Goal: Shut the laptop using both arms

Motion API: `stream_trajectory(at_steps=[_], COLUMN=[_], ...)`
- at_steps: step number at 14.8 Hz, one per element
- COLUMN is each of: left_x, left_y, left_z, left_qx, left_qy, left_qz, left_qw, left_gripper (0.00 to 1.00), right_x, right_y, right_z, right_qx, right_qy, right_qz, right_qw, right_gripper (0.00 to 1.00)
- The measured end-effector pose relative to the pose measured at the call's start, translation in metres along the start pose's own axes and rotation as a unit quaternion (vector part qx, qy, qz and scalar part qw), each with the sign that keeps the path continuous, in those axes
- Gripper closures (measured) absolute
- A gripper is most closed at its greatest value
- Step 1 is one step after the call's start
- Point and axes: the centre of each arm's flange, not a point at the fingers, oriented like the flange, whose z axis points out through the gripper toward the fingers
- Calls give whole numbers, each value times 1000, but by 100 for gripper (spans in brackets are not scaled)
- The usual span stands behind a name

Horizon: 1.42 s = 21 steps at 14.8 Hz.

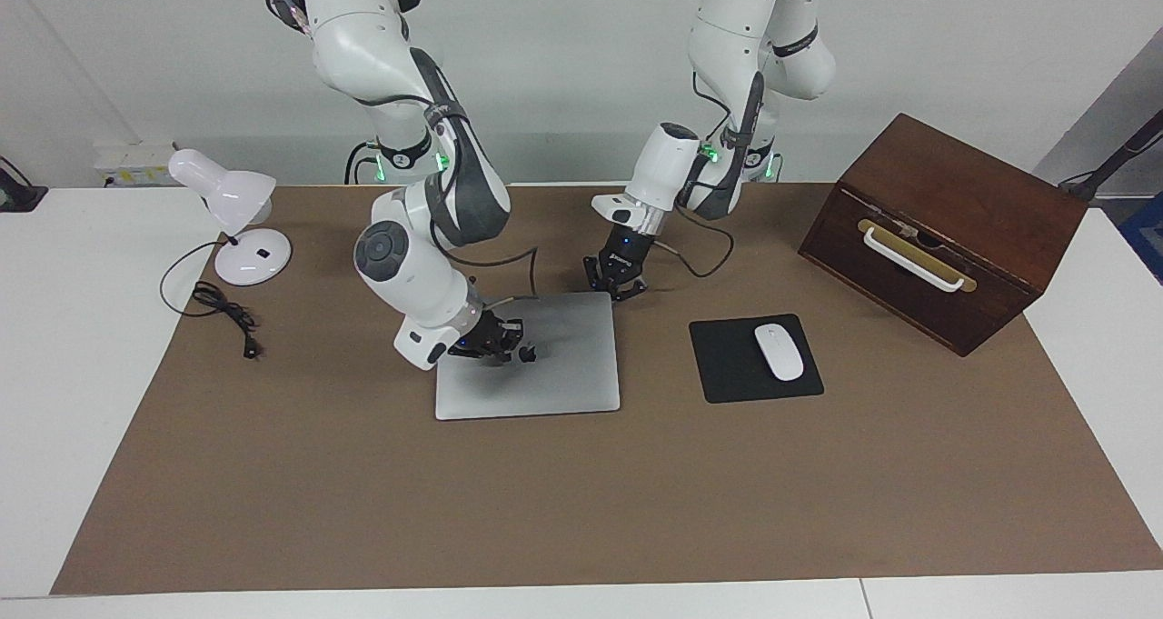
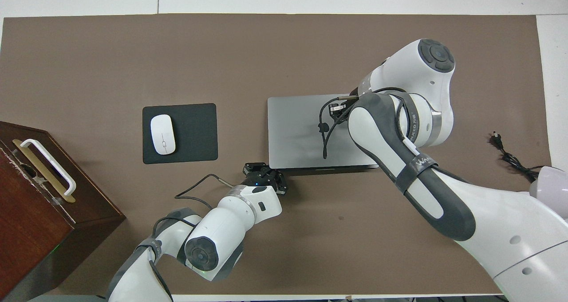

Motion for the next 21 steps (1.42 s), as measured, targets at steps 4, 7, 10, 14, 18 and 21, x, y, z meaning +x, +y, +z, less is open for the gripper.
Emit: stream_trajectory(at_steps=[4, 7, 10, 14, 18, 21], left_x=[0, 0, 0, 0, 2, 10], left_y=[0, 0, 0, 0, -2, -12], left_z=[0, 0, 0, 0, -1, -11], left_qx=[0, 0, 0, 0, 1, 7], left_qy=[0, 1, 1, 2, -6, -51], left_qz=[0, 0, 0, 0, -2, -9], left_qw=[1000, 1000, 1000, 1000, 1000, 999], left_gripper=[99, 99, 99, 99, 99, 99], right_x=[-12, -27, -41, -54, -67, -70], right_y=[6, -2, -7, -9, 10, 26], right_z=[-49, -85, -115, -143, -188, -203], right_qx=[-41, -70, -93, -107, -126, -127], right_qy=[9, 15, 13, 14, -4, -6], right_qz=[-20, -39, -50, -53, -33, -17], right_qw=[999, 997, 994, 993, 991, 992], right_gripper=[98, 81, 65, 25, 0, 0])
